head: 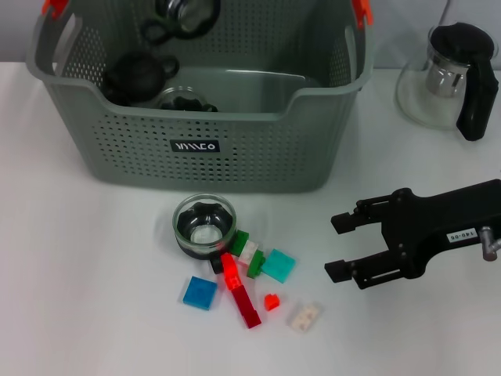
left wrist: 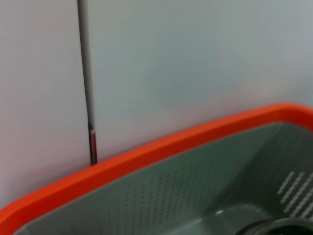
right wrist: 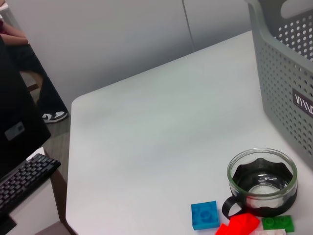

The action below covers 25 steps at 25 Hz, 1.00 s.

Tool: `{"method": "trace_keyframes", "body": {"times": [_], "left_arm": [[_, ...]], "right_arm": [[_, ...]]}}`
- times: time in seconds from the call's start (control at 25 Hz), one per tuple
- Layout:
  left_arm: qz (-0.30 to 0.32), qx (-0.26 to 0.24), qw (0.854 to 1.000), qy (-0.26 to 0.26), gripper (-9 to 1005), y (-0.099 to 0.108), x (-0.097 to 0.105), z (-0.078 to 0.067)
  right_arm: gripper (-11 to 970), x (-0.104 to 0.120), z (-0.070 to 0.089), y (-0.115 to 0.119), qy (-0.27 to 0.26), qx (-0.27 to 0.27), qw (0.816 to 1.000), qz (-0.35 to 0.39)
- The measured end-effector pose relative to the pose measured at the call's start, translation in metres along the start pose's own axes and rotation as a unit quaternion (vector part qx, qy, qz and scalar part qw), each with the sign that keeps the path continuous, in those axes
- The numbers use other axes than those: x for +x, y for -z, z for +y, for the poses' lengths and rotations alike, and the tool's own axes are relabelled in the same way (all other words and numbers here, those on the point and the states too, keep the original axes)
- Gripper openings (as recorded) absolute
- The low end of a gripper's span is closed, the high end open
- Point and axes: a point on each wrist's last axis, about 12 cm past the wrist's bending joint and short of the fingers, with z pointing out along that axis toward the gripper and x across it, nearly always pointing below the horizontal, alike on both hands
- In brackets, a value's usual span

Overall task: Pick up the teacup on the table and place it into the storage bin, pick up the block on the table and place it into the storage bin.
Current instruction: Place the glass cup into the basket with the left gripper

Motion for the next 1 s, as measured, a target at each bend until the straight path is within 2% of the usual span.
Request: {"method": "trace_keyframes", "body": {"times": [0.32,1.0], "left_arm": [[0.015,-0.01,1.0,-0.01,45,-0.028,0.004,-0.016],[0.021,-0.005,1.0,-0.011,44,-0.037,0.007,-0.025]], "right_arm": [[824,0.002,-0.002,-0.003,0.002,-0.007,1.0,0.001],[824,-0.004,-0.006,-0.006,0.025,-0.011,0.999,0.017]]}}
